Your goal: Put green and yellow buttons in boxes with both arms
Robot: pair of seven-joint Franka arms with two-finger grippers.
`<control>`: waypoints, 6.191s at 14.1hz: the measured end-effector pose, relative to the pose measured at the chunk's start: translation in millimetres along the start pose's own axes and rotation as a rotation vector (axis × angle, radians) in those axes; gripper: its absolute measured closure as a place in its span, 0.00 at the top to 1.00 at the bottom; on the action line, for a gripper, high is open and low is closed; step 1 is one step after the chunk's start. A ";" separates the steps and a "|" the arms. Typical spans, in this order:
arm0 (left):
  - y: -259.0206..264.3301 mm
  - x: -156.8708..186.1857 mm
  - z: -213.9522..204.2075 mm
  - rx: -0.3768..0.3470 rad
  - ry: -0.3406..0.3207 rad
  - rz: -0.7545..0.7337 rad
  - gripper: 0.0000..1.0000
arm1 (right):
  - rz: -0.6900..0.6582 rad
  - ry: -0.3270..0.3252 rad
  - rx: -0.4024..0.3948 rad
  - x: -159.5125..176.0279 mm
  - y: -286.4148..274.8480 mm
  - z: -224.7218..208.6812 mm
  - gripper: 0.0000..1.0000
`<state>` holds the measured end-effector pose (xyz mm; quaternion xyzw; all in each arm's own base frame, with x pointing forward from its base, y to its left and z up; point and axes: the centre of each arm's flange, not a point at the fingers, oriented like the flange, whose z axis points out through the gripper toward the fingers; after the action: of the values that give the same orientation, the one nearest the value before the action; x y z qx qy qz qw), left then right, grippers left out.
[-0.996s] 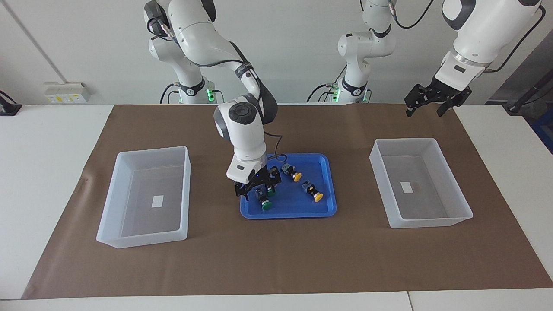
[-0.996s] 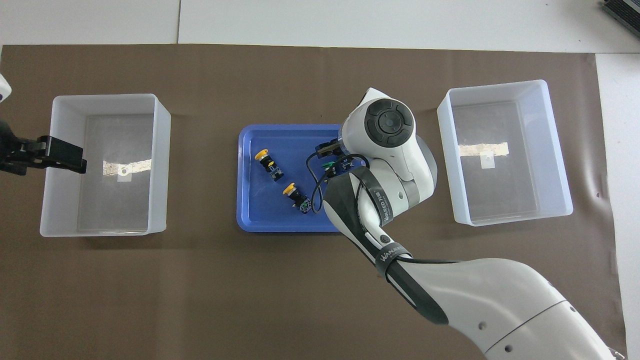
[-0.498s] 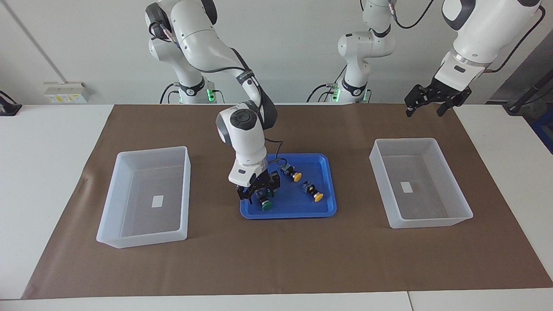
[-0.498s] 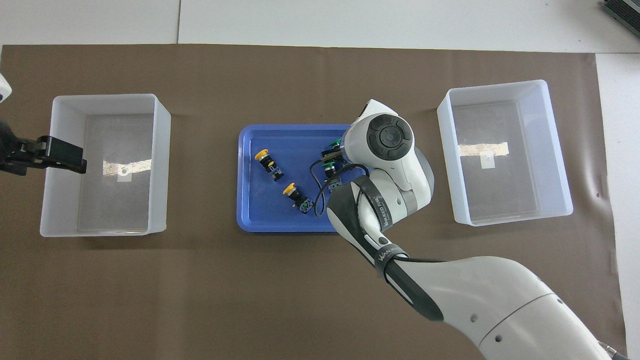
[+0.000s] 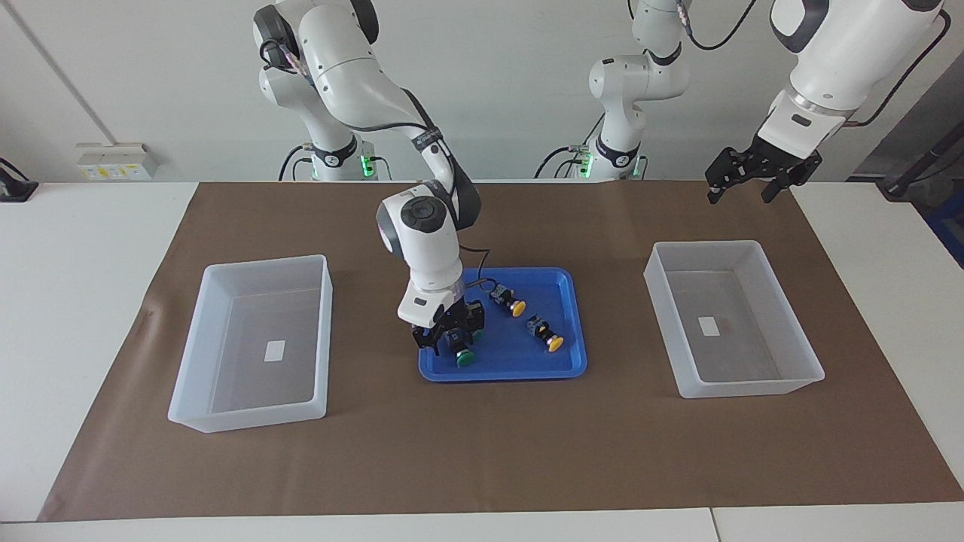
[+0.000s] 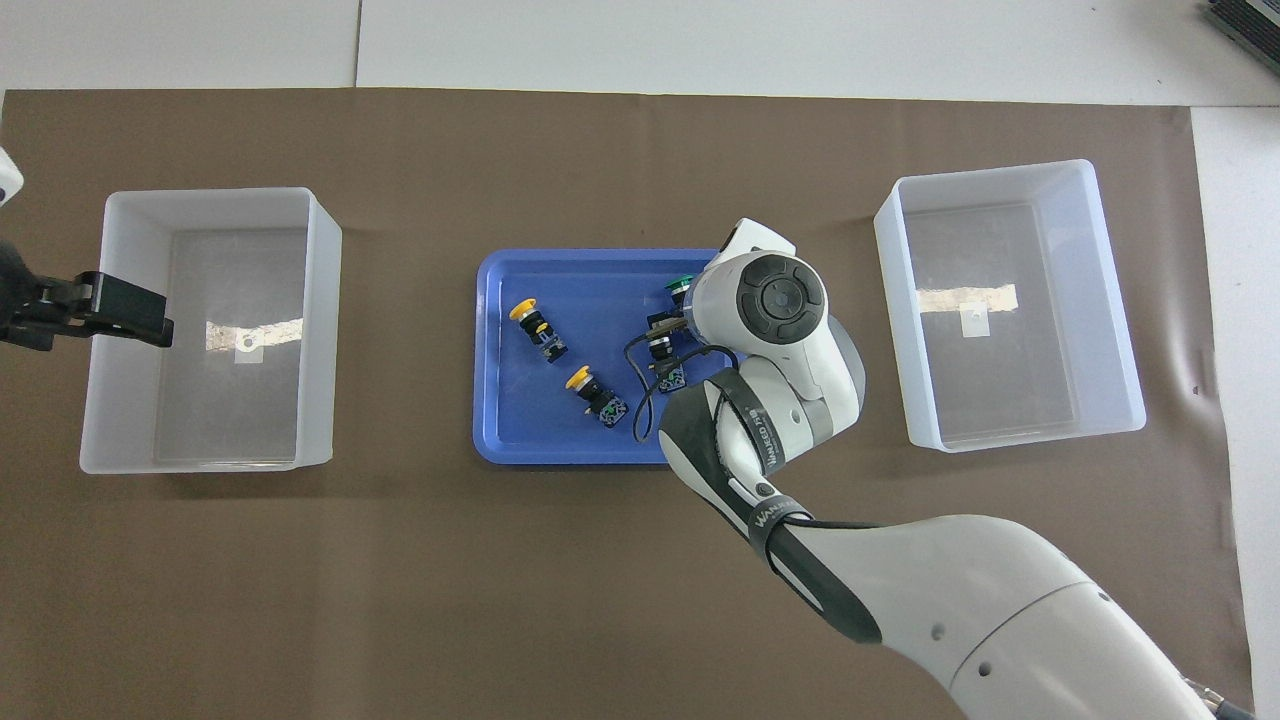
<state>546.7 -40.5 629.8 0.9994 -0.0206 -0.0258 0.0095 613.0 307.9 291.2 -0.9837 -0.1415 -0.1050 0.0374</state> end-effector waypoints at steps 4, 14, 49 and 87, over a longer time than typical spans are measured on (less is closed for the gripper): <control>-0.1 -0.1 0.6 0.000 -0.002 -0.003 1.00 | 0.030 0.025 0.007 4.8 -7.1 -17.2 0.33; 100.2 11.6 58.6 -0.023 0.065 -0.357 1.00 | 0.327 0.070 -0.066 19.3 177.8 -160.7 0.33; 289.8 44.5 323.1 0.001 0.120 -0.712 0.86 | 0.249 -0.012 -0.107 -9.6 313.4 -141.6 1.00; -68.7 7.5 279.8 -0.018 0.112 -0.359 0.33 | -0.020 -0.060 0.004 -47.8 -50.9 -9.6 0.43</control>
<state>542.5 22.8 348.7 0.9868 0.1587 0.0283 0.0148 551.7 342.8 292.5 -0.9848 -0.1527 -0.0753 0.0339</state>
